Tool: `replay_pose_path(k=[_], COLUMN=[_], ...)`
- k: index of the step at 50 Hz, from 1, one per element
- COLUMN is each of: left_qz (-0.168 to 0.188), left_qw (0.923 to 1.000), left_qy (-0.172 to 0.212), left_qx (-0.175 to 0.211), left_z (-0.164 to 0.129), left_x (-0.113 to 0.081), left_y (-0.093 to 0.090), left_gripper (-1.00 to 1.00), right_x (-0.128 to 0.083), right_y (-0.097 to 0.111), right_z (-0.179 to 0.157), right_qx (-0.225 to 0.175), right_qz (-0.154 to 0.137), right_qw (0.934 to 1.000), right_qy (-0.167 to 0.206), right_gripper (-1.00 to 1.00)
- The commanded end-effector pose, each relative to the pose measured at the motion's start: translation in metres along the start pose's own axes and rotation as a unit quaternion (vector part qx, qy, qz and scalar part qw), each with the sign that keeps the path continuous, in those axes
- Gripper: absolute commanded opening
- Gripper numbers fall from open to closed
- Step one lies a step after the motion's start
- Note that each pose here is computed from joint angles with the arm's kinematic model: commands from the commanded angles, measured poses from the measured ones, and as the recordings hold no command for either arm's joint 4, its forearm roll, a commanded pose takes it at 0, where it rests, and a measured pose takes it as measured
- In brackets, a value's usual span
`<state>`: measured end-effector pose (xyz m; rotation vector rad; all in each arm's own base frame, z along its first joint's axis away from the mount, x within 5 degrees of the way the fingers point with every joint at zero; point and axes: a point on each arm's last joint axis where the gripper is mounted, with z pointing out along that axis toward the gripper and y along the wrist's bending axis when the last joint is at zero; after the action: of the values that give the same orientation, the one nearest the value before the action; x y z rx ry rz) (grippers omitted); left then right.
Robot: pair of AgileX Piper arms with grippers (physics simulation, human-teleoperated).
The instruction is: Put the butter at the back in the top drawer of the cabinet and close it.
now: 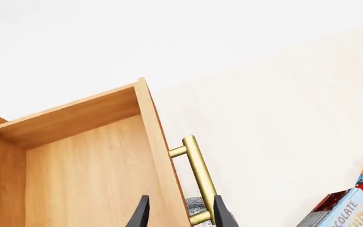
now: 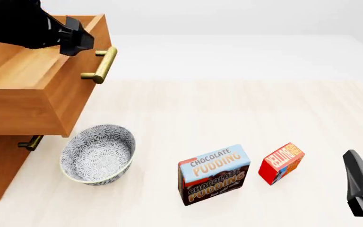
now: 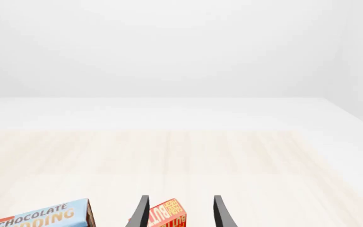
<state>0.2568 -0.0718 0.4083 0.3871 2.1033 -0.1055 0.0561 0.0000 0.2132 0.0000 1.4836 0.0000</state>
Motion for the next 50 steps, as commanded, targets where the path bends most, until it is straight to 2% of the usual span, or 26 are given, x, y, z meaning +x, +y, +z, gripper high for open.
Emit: replay_pose_path(k=[1, 18, 21, 27, 39, 40, 42, 45, 50], left_qz=[0.002, 0.031, 0.031, 0.052, 0.082, 0.088, 0.088, 0.095, 0.106], left_qw=[1.0, 0.9983, 0.9978, 0.9961, 0.9927, 0.9918, 0.9898, 0.9894, 0.9871], left_qy=[-0.006, -0.044, -0.041, -0.054, -0.064, -0.064, -0.049, -0.059, -0.058], left_qx=[0.003, 0.025, 0.041, 0.047, 0.061, 0.068, 0.1, 0.092, 0.104], left_z=[-0.021, -0.075, -0.076, -0.092, -0.09, -0.087, -0.073, -0.078, -0.071], left_x=[-0.003, -0.017, -0.021, -0.025, -0.036, -0.037, -0.042, -0.042, -0.045], left_y=[-0.002, -0.013, -0.02, -0.022, -0.03, -0.034, -0.052, -0.048, -0.056], left_gripper=[1.0, 1.0, 1.0, 1.0, 1.0, 1.0, 1.0, 1.0, 1.0], right_x=[0.0, 0.0, 0.0, 0.0, 0.0, 0.0, 0.0, 0.0, 0.0], right_y=[0.0, 0.0, 0.0, 0.0, 0.0, 0.0, 0.0, 0.0, 0.0], right_z=[0.0, 0.0, 0.0, 0.0, 0.0, 0.0, 0.0, 0.0, 0.0], right_qx=[0.0, 0.0, 0.0, 0.0, 0.0, 0.0, 0.0, 0.0, 0.0], right_qz=[0.0, 0.0, 0.0, 0.0, 0.0, 0.0, 0.0, 0.0, 0.0], right_qw=[1.0, 1.0, 1.0, 1.0, 1.0, 1.0, 1.0, 1.0, 1.0], right_qy=[0.0, 0.0, 0.0, 0.0, 0.0, 0.0, 0.0, 0.0, 0.0], right_gripper=[1.0, 1.0, 1.0, 1.0, 1.0, 1.0, 1.0, 1.0, 1.0])
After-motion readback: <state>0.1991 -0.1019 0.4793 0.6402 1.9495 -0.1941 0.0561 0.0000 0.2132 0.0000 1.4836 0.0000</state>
